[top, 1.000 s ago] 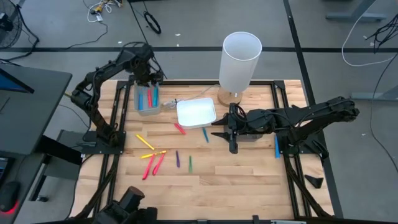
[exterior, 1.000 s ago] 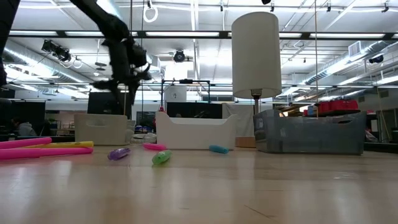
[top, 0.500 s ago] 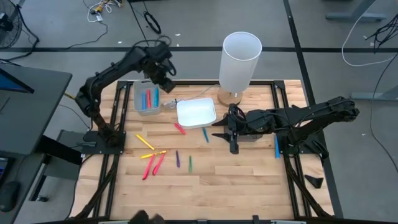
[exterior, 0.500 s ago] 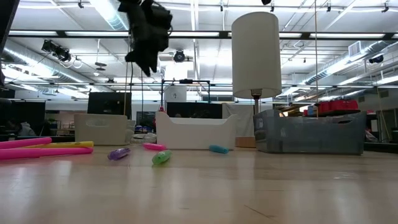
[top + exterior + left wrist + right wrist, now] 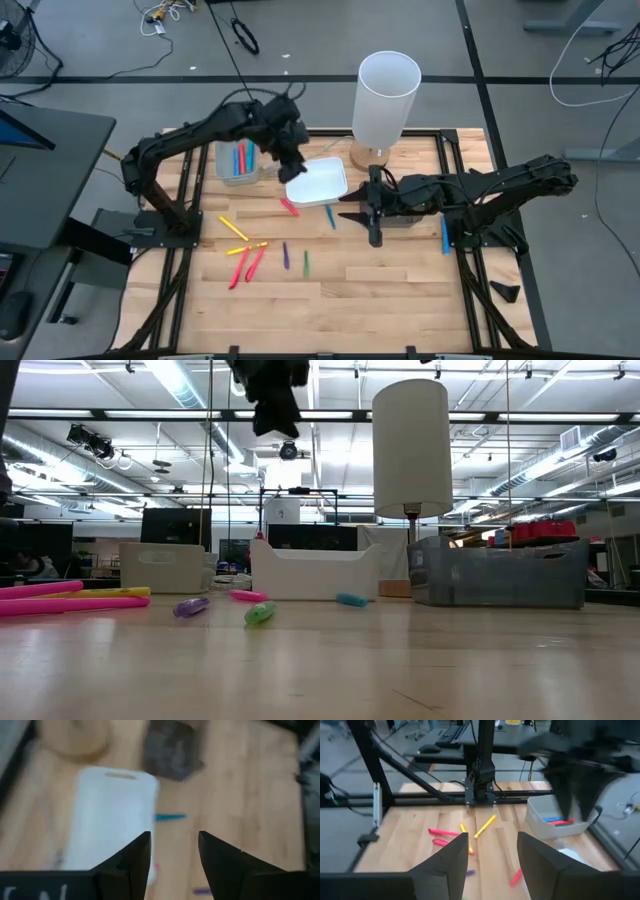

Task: Pick & Place Markers
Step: Put the blue highlighter pen into the gray bin

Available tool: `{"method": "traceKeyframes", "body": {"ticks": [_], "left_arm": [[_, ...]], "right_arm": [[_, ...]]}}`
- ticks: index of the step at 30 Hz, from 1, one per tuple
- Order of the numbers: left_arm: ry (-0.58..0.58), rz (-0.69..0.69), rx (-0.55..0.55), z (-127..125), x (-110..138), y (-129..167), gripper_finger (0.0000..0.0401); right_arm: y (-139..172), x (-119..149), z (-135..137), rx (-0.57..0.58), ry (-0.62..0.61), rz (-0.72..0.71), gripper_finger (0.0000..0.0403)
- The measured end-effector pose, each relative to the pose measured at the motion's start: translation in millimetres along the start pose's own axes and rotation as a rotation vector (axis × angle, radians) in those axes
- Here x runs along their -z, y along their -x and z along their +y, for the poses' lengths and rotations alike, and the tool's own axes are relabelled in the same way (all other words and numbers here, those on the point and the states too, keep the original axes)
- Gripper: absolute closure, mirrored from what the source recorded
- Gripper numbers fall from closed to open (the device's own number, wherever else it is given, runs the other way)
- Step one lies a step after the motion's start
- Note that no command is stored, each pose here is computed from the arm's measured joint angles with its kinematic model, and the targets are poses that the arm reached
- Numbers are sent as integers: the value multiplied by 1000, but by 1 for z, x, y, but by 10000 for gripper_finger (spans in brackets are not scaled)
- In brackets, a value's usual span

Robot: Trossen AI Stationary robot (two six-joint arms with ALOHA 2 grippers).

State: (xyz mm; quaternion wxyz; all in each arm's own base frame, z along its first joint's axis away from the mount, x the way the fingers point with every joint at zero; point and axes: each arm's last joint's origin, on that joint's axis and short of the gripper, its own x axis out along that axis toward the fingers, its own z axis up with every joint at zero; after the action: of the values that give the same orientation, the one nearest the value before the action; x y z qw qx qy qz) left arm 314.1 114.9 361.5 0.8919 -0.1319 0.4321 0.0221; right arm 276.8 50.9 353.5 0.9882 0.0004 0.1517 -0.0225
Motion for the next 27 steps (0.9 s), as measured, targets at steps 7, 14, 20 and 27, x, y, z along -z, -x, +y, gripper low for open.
{"method": "traceKeyframes", "body": {"ticks": [7, 14, 20, 27], "left_arm": [[-64, -179, 110, -44, 18, -1, 230], [-111, -444, 211, -84, 42, 11, 230], [-175, -635, 263, -111, 59, 23, 230], [-213, -814, 318, -133, 74, 21, 230]], "right_arm": [[0, 0, 1, -8, -121, 2, 231], [2, 1, 8, -40, -189, 12, 231], [3, 2, 13, -55, -281, 23, 231], [4, 3, 15, -57, -408, 33, 231]]}}
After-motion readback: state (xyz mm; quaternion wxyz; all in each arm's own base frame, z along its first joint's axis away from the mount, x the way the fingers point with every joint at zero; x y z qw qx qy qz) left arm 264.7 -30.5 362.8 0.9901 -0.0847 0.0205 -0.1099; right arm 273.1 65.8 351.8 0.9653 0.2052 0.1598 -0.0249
